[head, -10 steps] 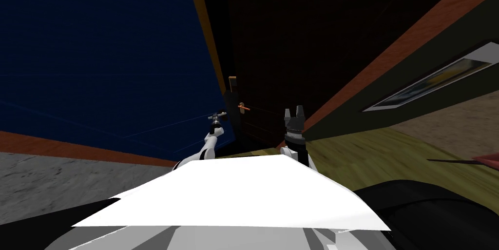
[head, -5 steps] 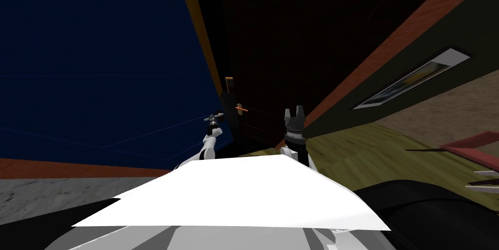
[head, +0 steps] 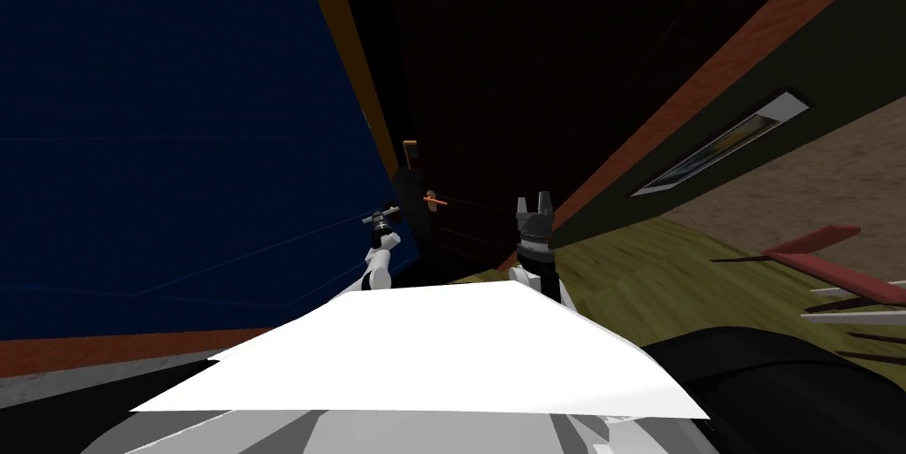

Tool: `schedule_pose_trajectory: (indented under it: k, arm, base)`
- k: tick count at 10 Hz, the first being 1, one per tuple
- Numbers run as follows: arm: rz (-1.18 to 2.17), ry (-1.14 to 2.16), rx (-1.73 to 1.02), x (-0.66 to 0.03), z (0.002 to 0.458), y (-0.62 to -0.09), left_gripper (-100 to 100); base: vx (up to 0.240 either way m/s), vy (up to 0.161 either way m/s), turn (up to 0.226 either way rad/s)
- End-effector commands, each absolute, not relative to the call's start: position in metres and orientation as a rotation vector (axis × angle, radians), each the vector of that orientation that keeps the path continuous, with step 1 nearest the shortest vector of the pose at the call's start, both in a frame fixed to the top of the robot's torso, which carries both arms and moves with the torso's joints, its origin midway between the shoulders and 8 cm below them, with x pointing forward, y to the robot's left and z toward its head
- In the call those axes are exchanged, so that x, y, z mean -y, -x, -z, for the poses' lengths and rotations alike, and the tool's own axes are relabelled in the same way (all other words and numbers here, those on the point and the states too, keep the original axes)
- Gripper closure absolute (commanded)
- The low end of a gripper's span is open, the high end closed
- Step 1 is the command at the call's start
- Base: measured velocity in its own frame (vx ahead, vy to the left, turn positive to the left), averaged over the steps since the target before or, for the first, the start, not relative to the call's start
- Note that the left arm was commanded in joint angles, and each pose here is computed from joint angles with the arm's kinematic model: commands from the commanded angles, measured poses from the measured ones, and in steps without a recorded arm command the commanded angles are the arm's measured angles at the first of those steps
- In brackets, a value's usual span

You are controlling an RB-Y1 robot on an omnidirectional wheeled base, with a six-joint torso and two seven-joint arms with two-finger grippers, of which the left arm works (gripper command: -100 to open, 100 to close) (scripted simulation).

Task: Push the door open

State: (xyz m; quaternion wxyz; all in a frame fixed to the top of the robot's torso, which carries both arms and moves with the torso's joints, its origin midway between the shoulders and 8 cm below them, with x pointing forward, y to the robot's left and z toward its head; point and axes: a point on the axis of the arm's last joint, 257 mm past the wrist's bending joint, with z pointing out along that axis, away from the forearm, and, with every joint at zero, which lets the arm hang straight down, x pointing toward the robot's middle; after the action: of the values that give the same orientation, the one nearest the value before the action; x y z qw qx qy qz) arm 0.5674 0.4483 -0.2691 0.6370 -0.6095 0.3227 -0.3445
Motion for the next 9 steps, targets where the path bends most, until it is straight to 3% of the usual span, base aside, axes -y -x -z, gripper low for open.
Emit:
schedule_pose_trajectory:
  k: [1,9]
  arm:
    - [0.75,1.381,-0.688,-0.471,0.259,-0.562,100]
    - [0.603,1.477,-0.595,-0.513,0.288,-0.516,100]
  base:
    - [0.083,0.03,-0.147]
    - [0.077,0.016,-0.102]
